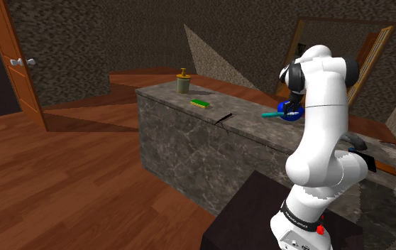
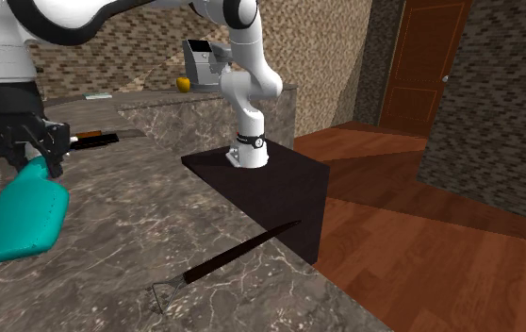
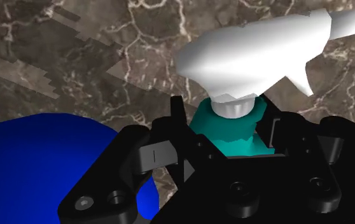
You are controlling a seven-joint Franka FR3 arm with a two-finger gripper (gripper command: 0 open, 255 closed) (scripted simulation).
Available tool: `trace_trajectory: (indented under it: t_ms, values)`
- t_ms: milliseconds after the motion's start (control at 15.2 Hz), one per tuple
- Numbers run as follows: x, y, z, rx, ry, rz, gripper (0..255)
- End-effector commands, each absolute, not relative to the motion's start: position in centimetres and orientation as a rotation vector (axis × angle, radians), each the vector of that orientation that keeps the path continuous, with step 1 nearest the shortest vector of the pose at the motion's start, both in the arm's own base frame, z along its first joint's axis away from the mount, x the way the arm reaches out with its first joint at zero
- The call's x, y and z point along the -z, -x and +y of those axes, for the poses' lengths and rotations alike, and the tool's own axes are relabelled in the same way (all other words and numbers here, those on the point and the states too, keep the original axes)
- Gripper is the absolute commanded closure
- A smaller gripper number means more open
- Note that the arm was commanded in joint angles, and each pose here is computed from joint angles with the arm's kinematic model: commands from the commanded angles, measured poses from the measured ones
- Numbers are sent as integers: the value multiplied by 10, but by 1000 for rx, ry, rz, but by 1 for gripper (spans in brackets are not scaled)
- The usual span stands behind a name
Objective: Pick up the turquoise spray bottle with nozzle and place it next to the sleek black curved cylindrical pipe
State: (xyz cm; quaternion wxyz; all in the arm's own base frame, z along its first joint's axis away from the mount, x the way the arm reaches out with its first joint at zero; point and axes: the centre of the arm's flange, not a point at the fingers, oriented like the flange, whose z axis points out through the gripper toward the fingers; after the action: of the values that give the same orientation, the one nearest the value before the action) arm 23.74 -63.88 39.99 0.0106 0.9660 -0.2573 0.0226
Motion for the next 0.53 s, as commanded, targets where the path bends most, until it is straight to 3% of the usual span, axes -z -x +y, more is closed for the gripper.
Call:
trace_trajectory:
  t_ms: [0, 462]
  values:
    - [-389, -238, -638, -71, -3014, -802, 255]
    - [-353, -238, -638, -71, -3014, -802, 255]
